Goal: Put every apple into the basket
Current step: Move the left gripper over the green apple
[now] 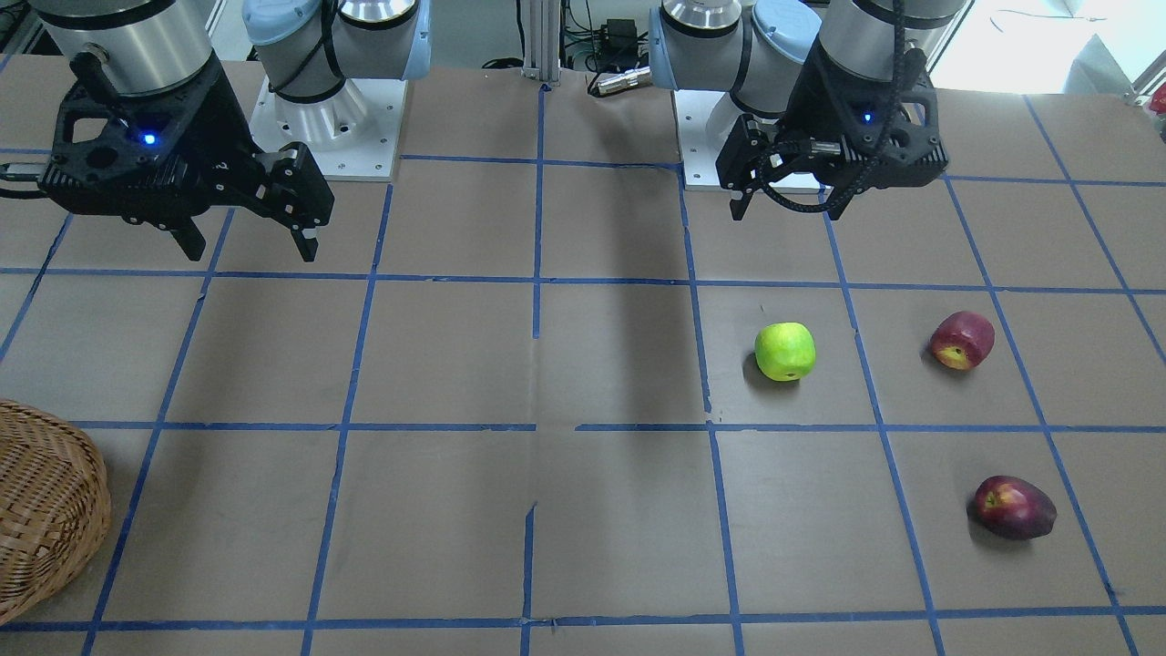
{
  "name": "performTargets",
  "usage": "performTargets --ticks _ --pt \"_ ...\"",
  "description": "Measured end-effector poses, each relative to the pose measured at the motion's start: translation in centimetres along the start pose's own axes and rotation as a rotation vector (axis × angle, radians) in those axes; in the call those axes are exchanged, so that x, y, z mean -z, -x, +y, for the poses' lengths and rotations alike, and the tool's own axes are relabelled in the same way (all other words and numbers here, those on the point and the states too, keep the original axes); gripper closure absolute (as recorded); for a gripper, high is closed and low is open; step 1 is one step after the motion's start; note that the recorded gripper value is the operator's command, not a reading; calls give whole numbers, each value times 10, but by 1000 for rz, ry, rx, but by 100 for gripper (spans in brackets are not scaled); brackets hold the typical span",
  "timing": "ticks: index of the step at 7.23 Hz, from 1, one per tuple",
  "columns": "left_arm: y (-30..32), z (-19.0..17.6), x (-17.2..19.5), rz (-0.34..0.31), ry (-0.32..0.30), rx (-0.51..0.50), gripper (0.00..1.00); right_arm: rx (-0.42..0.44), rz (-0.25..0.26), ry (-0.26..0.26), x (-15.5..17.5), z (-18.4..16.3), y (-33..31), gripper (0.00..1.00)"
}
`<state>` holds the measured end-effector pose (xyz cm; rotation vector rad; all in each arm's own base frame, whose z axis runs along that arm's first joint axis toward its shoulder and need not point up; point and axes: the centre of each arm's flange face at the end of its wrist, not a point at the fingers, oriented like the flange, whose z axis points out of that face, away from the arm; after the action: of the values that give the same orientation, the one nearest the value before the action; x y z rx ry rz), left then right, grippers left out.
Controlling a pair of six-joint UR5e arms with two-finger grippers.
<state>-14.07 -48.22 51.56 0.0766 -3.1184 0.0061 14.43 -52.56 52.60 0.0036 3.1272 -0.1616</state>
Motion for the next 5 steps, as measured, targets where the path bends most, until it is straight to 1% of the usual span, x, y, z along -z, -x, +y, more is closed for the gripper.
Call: performTargets --ticks 2,3,4,5 --pt "10 2 -4 -7 10 -21 0 0 0 0 0 0 0 0" --pt "24 -1 -13 -10 28 -48 0 0 0 0 0 0 0 0" --pt "41 -7 -31 -7 60 -56 0 0 0 0 0 0 0 0" --pt "54 -14 -62 -5 88 -56 0 0 -1 0 0 0 0 0"
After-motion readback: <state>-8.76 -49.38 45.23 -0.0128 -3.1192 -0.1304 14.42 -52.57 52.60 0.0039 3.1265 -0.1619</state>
